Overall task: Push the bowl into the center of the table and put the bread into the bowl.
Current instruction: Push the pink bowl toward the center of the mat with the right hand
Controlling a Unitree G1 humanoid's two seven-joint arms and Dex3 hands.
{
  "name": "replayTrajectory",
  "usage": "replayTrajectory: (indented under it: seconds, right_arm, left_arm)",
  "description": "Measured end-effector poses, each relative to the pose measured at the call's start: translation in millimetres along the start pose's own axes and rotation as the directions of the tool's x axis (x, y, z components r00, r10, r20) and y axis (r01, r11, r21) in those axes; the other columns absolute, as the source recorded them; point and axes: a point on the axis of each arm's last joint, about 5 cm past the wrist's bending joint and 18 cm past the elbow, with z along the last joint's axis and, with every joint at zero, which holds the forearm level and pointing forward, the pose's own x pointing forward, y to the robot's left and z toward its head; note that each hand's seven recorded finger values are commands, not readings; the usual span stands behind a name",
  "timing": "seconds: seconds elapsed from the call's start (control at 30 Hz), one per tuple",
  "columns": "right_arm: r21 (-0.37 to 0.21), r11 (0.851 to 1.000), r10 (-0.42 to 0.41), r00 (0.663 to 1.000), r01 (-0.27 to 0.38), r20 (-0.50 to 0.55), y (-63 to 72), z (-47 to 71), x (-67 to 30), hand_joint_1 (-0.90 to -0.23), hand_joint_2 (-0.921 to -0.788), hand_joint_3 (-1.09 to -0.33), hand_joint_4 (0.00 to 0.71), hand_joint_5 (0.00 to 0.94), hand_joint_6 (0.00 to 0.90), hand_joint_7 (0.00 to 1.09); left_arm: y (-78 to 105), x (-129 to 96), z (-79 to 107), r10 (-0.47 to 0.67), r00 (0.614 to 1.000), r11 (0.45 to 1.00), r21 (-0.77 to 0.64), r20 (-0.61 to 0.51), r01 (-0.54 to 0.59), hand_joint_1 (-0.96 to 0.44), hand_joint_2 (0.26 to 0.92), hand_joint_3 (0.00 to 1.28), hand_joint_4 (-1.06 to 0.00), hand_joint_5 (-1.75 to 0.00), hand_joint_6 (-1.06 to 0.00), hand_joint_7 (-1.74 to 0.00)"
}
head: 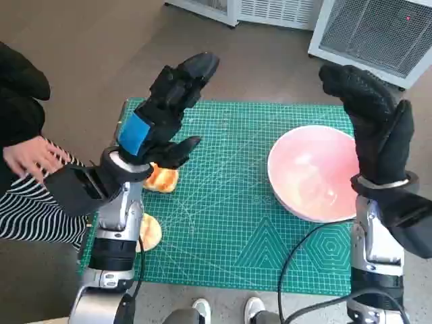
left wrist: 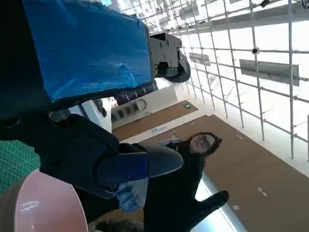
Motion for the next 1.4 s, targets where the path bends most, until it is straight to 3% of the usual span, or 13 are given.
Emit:
replayTrajectory:
  seconds: [0.87,1.03,1.2,1.4]
  right_arm:
    - [0.0,1.0,0.009,1.0,-0.009,-0.002,-2.8,-0.1,-1.3,-0.713,-0.921,-0.636,0.155,0.002,0.053,0.45]
    - [-0.022,1.0,-0.006,1.0,0.007,0.005,-17.4,3.0,-6.2,-0.713,-0.921,-0.639,0.153,0.001,0.055,0.45]
    - [-0.09,0.994,-0.066,0.998,0.065,-0.007,-40.9,5.5,-18.2,-0.68,-0.921,-0.67,0.138,0.0,0.045,0.44]
    - [-0.162,0.971,-0.183,0.983,0.175,-0.033,-65.7,3.7,-36.3,-0.66,-0.921,-0.7,0.108,0.0,0.025,0.43]
  left_arm:
    - [-0.3,0,-0.1,0.003,1.0,1.0,0.0,0.0,-0.003,-0.7,0.834,0.51,0.0,-0.17,0.0,-0.49]
    - [-0.3,0,-0.1,0.004,1.0,1.0,0.0,0.0,-0.004,-0.7,0.837,0.5,0.0,-0.17,0.0,-0.49]
    - [0.0,0,0.0,0.008,1.0,1.0,0.002,-0.001,-0.008,-0.7,0.84,0.5,0.0,-0.17,0.0,-0.5]
    - [-0.3,0,-0.1,0.013,1.0,1.0,0.001,0.0,-0.013,-0.7,0.843,0.49,0.0,-0.18,0.0,-0.5]
